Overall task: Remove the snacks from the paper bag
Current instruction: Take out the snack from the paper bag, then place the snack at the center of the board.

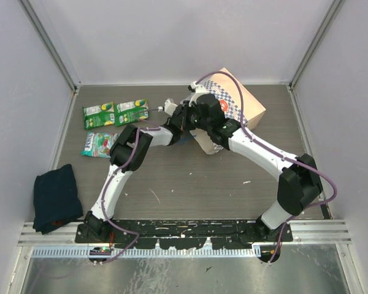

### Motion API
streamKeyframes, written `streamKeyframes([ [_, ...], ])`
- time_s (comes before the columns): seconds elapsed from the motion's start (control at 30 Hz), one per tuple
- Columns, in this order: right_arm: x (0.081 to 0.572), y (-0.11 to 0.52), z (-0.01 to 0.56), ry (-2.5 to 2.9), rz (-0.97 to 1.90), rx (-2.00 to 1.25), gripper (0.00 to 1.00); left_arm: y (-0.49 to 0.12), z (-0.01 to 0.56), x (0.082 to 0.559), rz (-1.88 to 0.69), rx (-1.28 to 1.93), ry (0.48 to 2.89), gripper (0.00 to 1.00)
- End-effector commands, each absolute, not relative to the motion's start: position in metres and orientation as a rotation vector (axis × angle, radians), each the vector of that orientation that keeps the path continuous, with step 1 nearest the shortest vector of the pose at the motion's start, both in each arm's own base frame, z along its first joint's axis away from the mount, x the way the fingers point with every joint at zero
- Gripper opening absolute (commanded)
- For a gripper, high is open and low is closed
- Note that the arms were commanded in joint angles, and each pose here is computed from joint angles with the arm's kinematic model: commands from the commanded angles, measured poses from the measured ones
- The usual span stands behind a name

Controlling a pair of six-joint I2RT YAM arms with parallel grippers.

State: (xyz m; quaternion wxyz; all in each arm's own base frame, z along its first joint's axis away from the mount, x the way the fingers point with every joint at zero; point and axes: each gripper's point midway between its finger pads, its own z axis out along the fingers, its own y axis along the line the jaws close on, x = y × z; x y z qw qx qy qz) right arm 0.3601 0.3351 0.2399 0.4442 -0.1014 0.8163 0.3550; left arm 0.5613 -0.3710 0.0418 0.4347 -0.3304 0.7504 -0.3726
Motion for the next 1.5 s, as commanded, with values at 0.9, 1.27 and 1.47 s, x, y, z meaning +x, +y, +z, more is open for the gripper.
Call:
streamKeyframes([
  [0.9,0.427,0.285,0.261,1.909,0.749,-0.058,0.0,-0.29,0.14,0.452,-0.944,-0.609,1.803,0.0],
  [1.27,0.431,0.273,0.256,1.912,0.744,-0.031,0.0,-0.203,0.176,0.398,-0.723,-0.613,1.747,0.0],
  [1.47,0.429,0.267,0.255,1.91,0.748,-0.022,0.0,-0.13,0.184,0.374,-0.593,-0.749,1.678,0.0],
])
